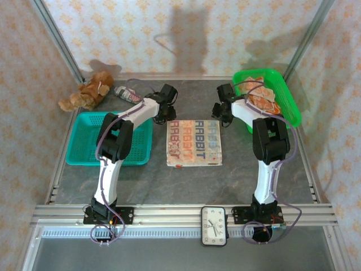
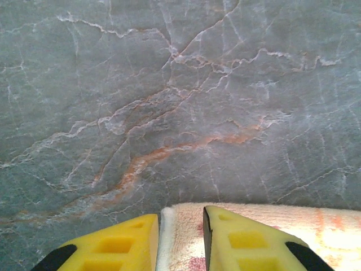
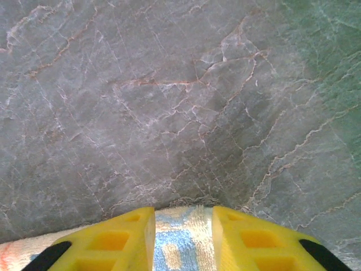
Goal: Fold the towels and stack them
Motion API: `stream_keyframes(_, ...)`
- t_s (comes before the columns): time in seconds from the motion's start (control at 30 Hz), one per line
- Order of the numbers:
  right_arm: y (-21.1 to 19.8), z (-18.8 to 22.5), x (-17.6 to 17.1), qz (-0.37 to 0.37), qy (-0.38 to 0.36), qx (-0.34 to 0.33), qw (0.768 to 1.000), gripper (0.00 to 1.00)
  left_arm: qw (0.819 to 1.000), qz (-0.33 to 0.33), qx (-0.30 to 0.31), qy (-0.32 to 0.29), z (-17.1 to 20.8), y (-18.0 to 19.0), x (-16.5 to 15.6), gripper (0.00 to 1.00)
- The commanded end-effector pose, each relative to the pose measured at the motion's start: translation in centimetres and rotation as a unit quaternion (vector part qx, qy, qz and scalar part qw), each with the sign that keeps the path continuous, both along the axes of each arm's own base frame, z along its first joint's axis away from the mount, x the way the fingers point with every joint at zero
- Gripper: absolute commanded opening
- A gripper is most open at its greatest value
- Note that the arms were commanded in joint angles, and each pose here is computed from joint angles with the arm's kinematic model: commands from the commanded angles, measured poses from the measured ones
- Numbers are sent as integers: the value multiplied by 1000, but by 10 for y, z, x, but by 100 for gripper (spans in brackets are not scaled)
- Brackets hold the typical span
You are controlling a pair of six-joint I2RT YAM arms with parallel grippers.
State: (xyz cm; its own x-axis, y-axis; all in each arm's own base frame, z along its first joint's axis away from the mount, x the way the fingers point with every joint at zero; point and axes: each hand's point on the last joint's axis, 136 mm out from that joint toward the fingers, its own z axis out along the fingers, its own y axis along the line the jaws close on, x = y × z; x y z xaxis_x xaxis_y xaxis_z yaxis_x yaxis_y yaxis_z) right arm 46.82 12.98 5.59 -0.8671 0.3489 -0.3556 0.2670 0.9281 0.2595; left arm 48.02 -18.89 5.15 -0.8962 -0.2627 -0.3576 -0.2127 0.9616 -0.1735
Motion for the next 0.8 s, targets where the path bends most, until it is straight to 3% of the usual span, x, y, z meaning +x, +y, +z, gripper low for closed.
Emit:
stream_keyframes(0.0,-8,-10,2,-3,16,-15,1000,33,1000,-6,10,4,-4,2,5,29)
stream_keyframes(0.77,1,-46,-12,2,56,8,998,31,999,-9,4,51,-47,-2,-6,28)
